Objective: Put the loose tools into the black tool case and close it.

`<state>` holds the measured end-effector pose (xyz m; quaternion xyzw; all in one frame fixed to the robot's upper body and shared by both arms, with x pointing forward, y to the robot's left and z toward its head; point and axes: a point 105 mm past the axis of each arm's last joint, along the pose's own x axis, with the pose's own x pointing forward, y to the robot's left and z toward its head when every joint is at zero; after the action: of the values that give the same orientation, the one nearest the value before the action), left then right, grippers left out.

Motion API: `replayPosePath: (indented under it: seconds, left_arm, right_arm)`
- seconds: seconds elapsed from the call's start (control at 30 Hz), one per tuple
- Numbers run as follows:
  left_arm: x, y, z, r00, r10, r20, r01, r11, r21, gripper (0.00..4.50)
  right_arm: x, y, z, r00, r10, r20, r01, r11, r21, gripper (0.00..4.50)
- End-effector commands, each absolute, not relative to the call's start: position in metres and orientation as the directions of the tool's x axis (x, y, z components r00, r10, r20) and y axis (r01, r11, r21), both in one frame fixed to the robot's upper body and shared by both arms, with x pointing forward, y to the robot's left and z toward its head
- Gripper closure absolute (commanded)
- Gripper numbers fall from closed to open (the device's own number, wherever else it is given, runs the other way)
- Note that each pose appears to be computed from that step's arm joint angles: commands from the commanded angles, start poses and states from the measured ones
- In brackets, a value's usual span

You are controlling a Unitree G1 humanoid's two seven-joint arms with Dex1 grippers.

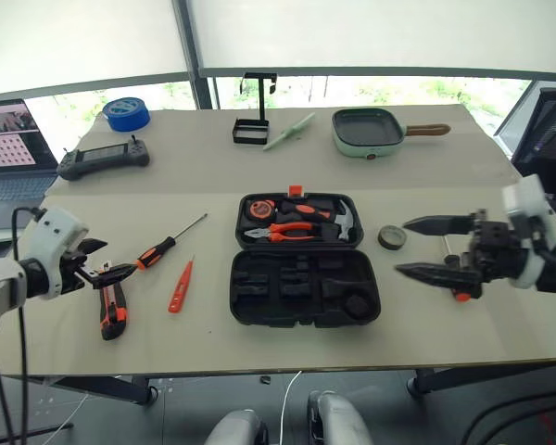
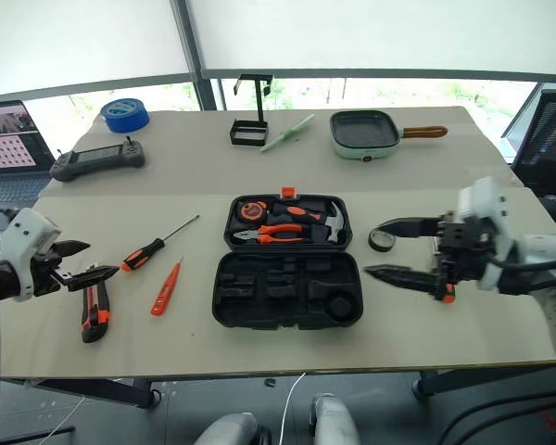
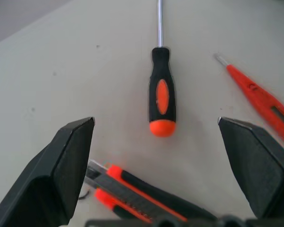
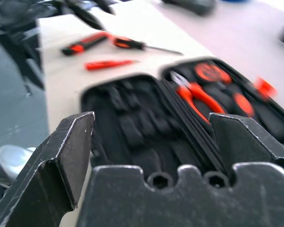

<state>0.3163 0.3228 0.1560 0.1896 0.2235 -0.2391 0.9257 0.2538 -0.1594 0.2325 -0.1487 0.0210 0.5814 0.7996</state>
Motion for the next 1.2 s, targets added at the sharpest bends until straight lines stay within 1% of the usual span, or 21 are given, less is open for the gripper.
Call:
replayPosePath:
  seconds: [0.03,0.2,0.3,0.4,0.47,0.5,0.57,0.67,0.7,0.73,0.77,0.8,0.87,0.9,1.0,1.03,1.1,1.2]
  left_arm:
    - [0.330,0.321,0.157,0.751,-0.413,-0.514,0.588,0.773,0.238,0.00]
    - [0.347,0.306,0.149,0.699,-0.482,-0.528,0.659,0.722,0.213,0.00]
    - [0.355,0.300,0.143,0.685,-0.488,-0.541,0.671,0.712,0.208,0.00]
    - [0.364,0.297,0.133,0.680,-0.465,-0.568,0.667,0.713,0.215,0.00]
    - [0.371,0.292,0.129,0.678,-0.466,-0.568,0.669,0.712,0.215,0.53]
    - [0.373,0.287,0.128,0.670,-0.483,-0.564,0.683,0.698,0.214,0.67]
    - [0.377,0.280,0.126,0.660,-0.506,-0.556,0.701,0.681,0.212,1.47]
    - [0.383,0.277,0.126,0.674,-0.503,-0.541,0.695,0.680,0.234,2.45]
    - [0.384,0.278,0.127,0.681,-0.500,-0.535,0.690,0.682,0.241,2.94]
    - [0.387,0.278,0.132,0.696,-0.499,-0.517,0.682,0.685,0.257,3.20]
    - [0.388,0.279,0.135,0.706,-0.498,-0.503,0.676,0.686,0.269,3.44]
    - [0.389,0.276,0.148,0.713,-0.528,-0.462,0.684,0.671,0.288,3.62]
    - [0.389,0.272,0.167,0.711,-0.576,-0.403,0.699,0.643,0.312,3.62]
    - [0.388,0.261,0.189,0.695,-0.633,-0.340,0.719,0.614,0.326,3.62]
    - [0.378,0.235,0.232,0.616,-0.753,-0.231,0.774,0.524,0.354,3.62]
    - [0.372,0.213,0.243,0.542,-0.809,-0.228,0.815,0.440,0.375,3.62]
    - [0.361,0.171,0.247,0.398,-0.868,-0.297,0.874,0.261,0.409,3.62]
    - [0.350,0.138,0.224,0.268,-0.858,-0.437,0.901,0.062,0.430,3.62]
  right_arm:
    - [0.245,-0.135,0.245,0.270,0.946,-0.179,-0.939,0.217,-0.267,0.02]
    - [0.245,-0.123,0.236,0.249,0.951,-0.182,-0.946,0.198,-0.258,0.02]
    - [0.247,-0.120,0.230,0.253,0.949,-0.187,-0.945,0.201,-0.256,0.02]
    - [0.247,-0.115,0.227,0.251,0.951,-0.182,-0.944,0.199,-0.262,0.02]
    - [0.247,-0.112,0.228,0.247,0.954,-0.172,-0.943,0.196,-0.270,0.00]
    - [0.247,-0.111,0.229,0.246,0.955,-0.167,-0.942,0.195,-0.273,0.00]
    - [0.247,-0.109,0.230,0.249,0.955,-0.160,-0.939,0.198,-0.280,0.00]
    - [0.248,-0.110,0.229,0.266,0.950,-0.166,-0.932,0.210,-0.296,0.00]
    - [0.248,-0.111,0.229,0.270,0.948,-0.167,-0.931,0.213,-0.297,0.00]
    - [0.248,-0.113,0.228,0.279,0.945,-0.169,-0.928,0.220,-0.299,0.00]
    - [0.248,-0.114,0.228,0.285,0.943,-0.171,-0.927,0.226,-0.301,0.00]
    - [0.248,-0.118,0.227,0.300,0.937,-0.177,-0.922,0.238,-0.304,0.00]
    - [0.249,-0.122,0.225,0.322,0.928,-0.186,-0.915,0.255,-0.312,0.00]
    - [0.250,-0.126,0.223,0.344,0.920,-0.189,-0.909,0.276,-0.312,0.00]
    - [0.251,-0.134,0.220,0.384,0.905,-0.186,-0.898,0.319,-0.305,0.00]
    - [0.251,-0.139,0.218,0.398,0.898,-0.189,-0.895,0.334,-0.296,0.00]
    - [0.249,-0.147,0.213,0.423,0.883,-0.205,-0.889,0.361,-0.281,0.00]
    - [0.245,-0.155,0.207,0.434,0.871,-0.229,-0.892,0.379,-0.246,0.00]
